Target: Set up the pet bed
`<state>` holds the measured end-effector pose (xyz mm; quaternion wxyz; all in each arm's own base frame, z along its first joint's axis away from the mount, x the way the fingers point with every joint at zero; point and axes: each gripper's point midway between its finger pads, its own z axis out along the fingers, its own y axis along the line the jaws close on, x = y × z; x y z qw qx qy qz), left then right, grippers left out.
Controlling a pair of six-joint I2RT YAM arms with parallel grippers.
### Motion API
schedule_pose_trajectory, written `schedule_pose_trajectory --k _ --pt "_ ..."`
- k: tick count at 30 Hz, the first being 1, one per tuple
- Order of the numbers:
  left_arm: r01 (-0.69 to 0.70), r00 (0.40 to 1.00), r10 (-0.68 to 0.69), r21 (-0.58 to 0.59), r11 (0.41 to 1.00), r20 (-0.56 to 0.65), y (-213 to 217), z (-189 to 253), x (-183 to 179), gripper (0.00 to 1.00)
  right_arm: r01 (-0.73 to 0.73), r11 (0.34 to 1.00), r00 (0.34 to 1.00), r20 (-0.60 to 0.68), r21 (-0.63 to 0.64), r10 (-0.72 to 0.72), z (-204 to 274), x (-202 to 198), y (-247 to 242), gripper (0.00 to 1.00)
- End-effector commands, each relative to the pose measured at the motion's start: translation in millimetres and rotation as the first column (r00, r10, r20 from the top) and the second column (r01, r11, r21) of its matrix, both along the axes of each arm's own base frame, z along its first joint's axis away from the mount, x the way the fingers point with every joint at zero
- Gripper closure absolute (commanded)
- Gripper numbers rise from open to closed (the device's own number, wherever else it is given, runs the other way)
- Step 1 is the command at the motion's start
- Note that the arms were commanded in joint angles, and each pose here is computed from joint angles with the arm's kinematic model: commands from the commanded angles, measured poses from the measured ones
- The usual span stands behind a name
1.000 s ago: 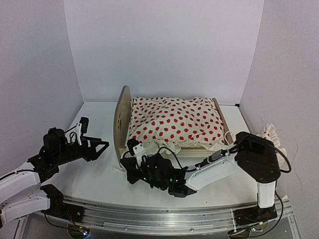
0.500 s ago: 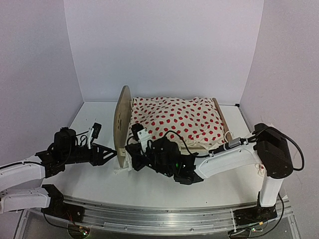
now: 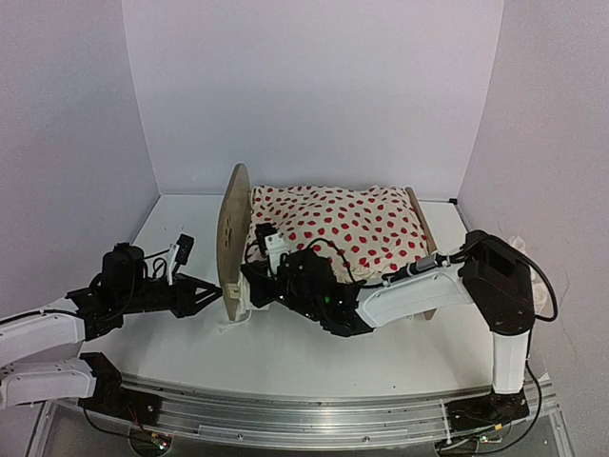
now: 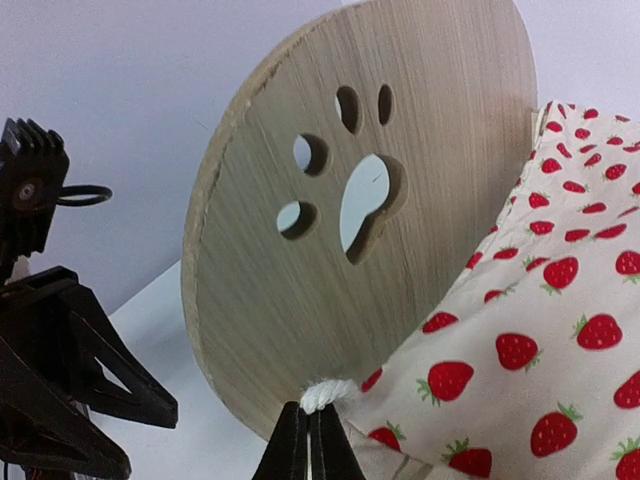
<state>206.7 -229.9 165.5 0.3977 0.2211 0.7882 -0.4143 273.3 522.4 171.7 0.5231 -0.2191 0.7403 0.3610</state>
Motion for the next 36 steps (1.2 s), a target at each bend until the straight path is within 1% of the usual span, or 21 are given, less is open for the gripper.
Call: schedule_pose_trajectory --k 1,2,4,6,9,12,15,20,22,26,29,32,33,36 --pt "0.194 0.966 -0.204 0.076 0.978 0.159 -31 15 -19 0.6 -0.022 0.997 1.0 -0.014 0.071 0.023 42 -16 -20 1.0" --pt "0.226 0.958 -0.242 0.115 0.967 0.155 -37 10 -21 0.58 -0.024 0.998 0.999 -0.025 0.061 0.026 42 -18 -24 1.0" --pt "0.301 0.94 -0.325 0.199 0.933 0.106 -48 -9 -27 0.58 -0.031 0.998 0.999 -0.034 0.051 0.033 43 -22 -28 1.0" --pt "0.323 0.933 -0.354 0.283 0.903 0.065 -55 -25 -26 0.58 -0.038 0.998 0.999 -0.022 0.051 0.039 51 -23 -32 1.0" --pt "0.272 0.953 -0.301 0.335 0.902 0.04 -56 -36 -12 0.57 -0.036 0.998 0.999 0.015 0.051 0.035 66 -25 -38 1.0" --pt "0.212 0.973 -0.232 0.373 0.903 0.008 -54 -47 1 0.5 -0.048 0.998 0.998 0.038 0.051 0.046 75 -28 -42 1.0" --pt "0.158 0.986 -0.165 0.407 0.9 -0.019 -52 -56 13 0.45 -0.053 0.997 0.997 0.055 0.049 0.051 81 -30 -46 1.0" --pt "0.125 0.991 -0.135 0.437 0.891 -0.008 -55 -59 16 0.42 -0.05 0.998 0.994 0.104 0.034 0.047 91 -29 -50 1.0" --pt "0.112 0.991 -0.132 0.417 0.902 0.018 -56 -50 16 0.41 -0.041 0.998 0.992 0.123 0.037 0.036 98 -28 -51 1.0" --pt "0.134 0.986 -0.16 0.354 0.926 0.046 -60 -27 9 0.42 -0.045 0.998 0.987 0.157 0.032 0.039 107 -26 -48 1.0" --pt "0.095 0.995 -0.102 0.366 0.926 -0.001 -51 -32 8 0.42 -0.058 0.998 0.984 0.17 0.04 0.051 114 -27 -45 1.0" --pt "0.006 0.994 0.041 0.423 0.906 -0.102 -32 -60 10 0.42 -0.058 0.997 0.977 0.208 0.042 0.048 128 -24 -44 1.0" --pt "-0.008 0.99 0.067 0.435 0.9 -0.122 -29 -67 11 0.42 -0.055 0.998 0.975 0.22 0.041 0.044 131 -22 -44 1.0" --pt "-0.029 0.989 0.082 0.389 0.921 -0.119 -39 -72 18 0.4 -0.061 0.997 0.971 0.234 0.037 0.051 134 -18 -43 1.0"
